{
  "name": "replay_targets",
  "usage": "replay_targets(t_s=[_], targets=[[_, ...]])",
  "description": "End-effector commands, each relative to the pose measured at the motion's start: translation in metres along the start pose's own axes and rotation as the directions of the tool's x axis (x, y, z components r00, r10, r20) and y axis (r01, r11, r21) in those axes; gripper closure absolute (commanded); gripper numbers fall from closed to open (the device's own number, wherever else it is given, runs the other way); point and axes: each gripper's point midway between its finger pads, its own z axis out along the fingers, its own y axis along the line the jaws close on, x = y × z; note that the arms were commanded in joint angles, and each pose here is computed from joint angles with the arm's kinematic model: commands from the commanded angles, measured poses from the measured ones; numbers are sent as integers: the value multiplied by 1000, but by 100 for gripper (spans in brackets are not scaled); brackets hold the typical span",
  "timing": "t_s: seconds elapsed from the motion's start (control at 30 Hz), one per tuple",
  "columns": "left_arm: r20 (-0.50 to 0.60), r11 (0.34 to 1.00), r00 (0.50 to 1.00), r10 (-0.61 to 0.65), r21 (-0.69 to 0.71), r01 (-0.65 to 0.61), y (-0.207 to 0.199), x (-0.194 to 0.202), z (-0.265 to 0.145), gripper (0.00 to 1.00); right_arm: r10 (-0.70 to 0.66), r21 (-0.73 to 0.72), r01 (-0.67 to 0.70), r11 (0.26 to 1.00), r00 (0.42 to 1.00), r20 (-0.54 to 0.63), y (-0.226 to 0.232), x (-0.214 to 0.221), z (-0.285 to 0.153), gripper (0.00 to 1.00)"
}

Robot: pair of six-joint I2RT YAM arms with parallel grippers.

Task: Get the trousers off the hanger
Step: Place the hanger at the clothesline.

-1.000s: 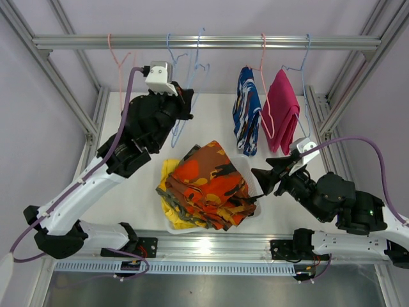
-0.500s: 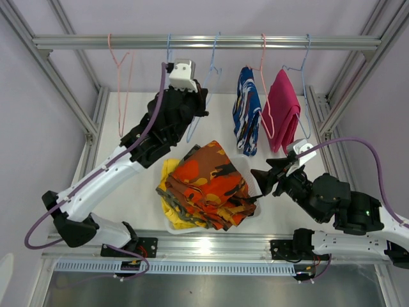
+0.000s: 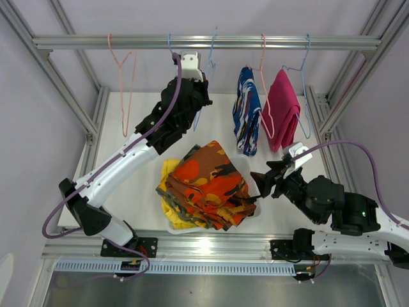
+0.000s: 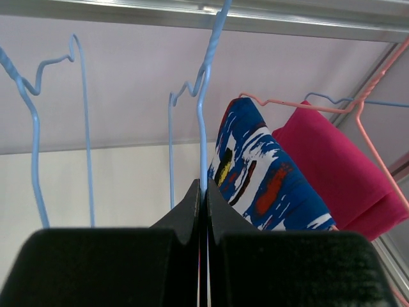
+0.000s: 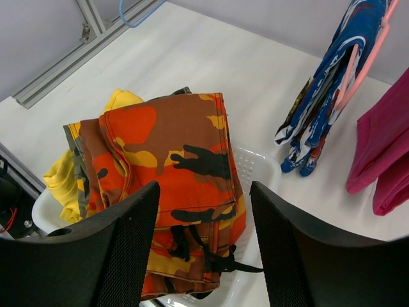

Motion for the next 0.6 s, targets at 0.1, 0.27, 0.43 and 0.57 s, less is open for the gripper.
replay_targets(t_s=[0.1, 0.27, 0.43, 0.57], targets=[[35, 996, 996, -87, 4, 87, -1, -10, 3, 100, 13, 8, -13, 1000, 1000, 14, -3, -3, -2, 36], [-18, 995, 995, -97, 4, 97, 2, 19, 3, 99, 20, -1, -20, 1000, 1000, 13, -2, -2, -3, 36], [-64, 994, 992, -106, 25, 108, -5, 41, 1, 99, 17, 4, -17, 1000, 1000, 11, -2, -1, -2, 36], [-89, 995, 992, -93, 39, 97, -11, 52, -3, 89, 21, -2, -21, 1000, 1000, 7, -1, 1, -2, 36]])
